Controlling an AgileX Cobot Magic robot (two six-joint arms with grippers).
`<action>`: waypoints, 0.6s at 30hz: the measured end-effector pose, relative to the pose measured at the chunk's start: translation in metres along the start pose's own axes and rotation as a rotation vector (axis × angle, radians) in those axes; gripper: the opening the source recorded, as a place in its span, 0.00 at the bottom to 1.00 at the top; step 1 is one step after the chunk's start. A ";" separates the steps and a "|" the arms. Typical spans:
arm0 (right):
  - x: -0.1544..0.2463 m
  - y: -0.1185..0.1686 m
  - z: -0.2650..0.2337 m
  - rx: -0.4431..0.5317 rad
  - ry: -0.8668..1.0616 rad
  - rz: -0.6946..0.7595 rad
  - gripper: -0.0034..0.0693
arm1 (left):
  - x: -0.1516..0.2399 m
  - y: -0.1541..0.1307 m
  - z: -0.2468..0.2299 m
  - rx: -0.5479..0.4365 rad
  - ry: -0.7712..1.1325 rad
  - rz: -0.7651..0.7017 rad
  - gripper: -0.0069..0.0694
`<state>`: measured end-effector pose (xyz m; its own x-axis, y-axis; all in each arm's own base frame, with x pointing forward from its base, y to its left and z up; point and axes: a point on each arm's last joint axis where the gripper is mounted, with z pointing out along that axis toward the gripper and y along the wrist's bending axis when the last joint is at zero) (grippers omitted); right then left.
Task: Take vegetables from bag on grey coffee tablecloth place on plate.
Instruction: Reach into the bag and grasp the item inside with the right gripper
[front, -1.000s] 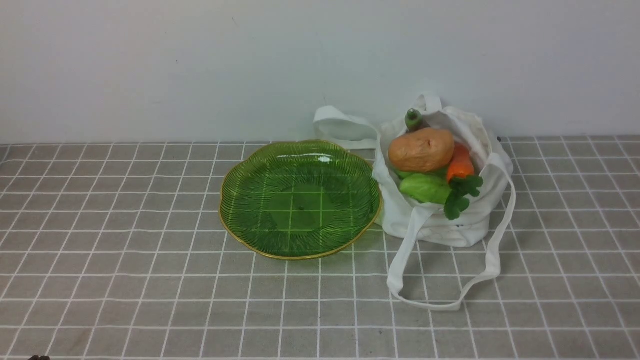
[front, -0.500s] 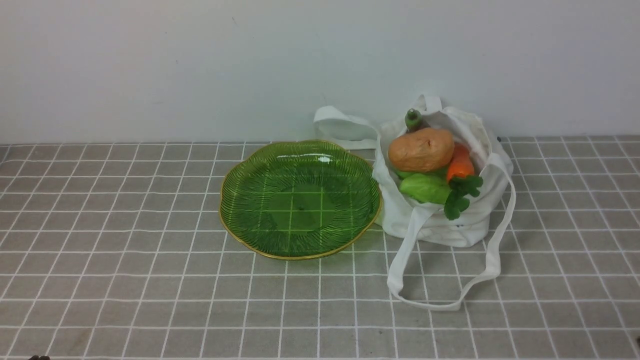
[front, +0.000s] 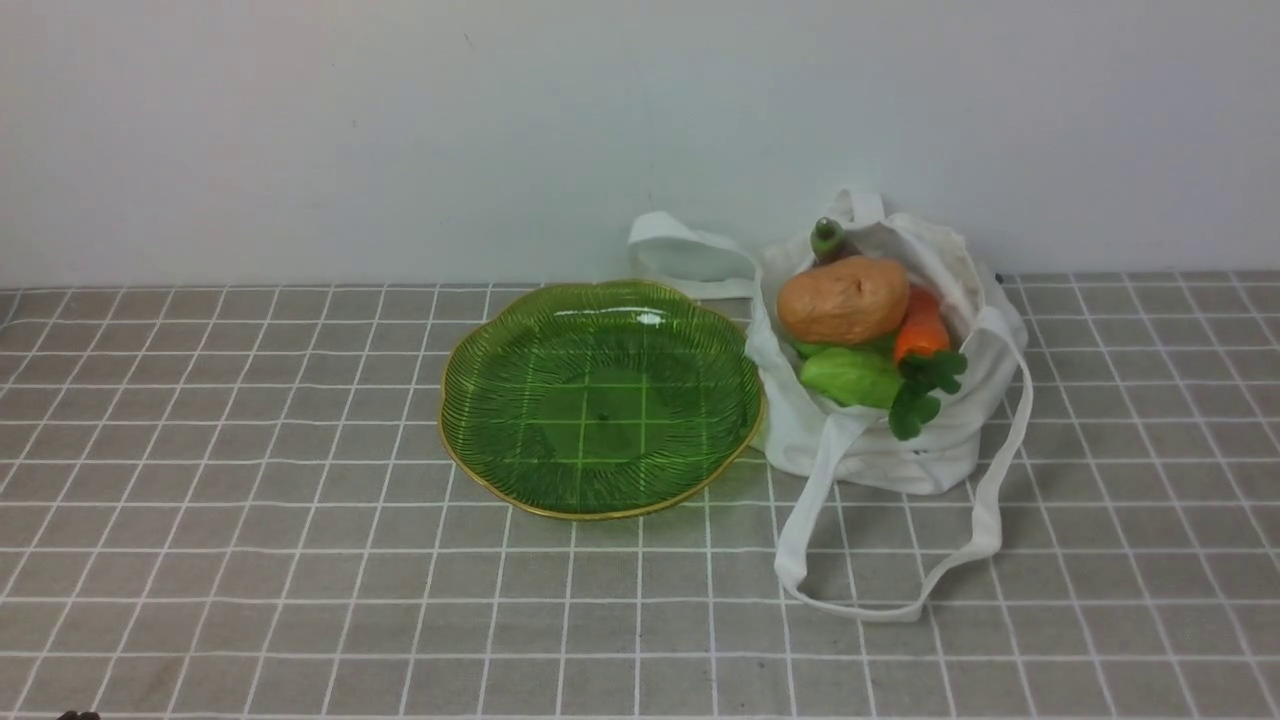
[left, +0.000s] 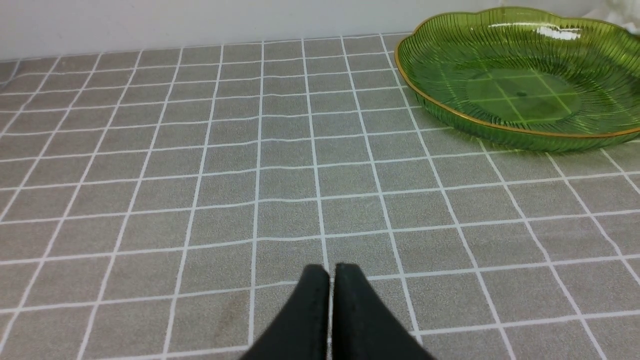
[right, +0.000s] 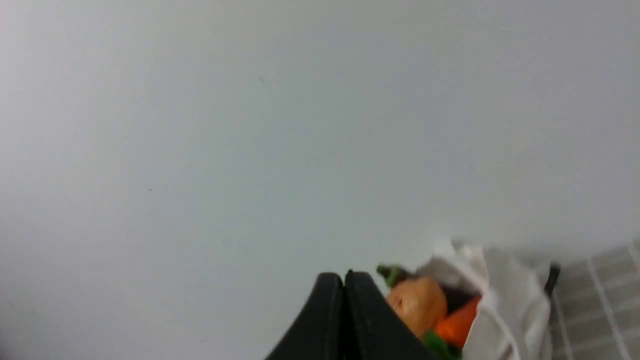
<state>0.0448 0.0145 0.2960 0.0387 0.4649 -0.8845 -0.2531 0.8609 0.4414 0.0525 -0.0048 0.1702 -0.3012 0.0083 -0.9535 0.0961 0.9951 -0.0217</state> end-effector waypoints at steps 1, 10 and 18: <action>-0.008 0.004 0.004 0.000 0.012 -0.054 0.03 | 0.000 0.000 0.000 0.000 0.000 0.000 0.08; -0.005 0.003 0.095 0.076 0.542 -0.153 0.03 | 0.000 0.000 0.000 0.000 0.000 0.000 0.08; 0.020 -0.018 0.195 0.129 0.816 -0.097 0.16 | 0.000 0.000 0.000 0.000 0.000 0.000 0.08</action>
<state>0.2391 0.0485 0.3002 -0.6712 0.1341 -0.7291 -0.1698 0.9295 0.3273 0.0525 -0.0048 0.1702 -0.3012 0.0083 -0.9535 0.0961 0.9951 -0.0217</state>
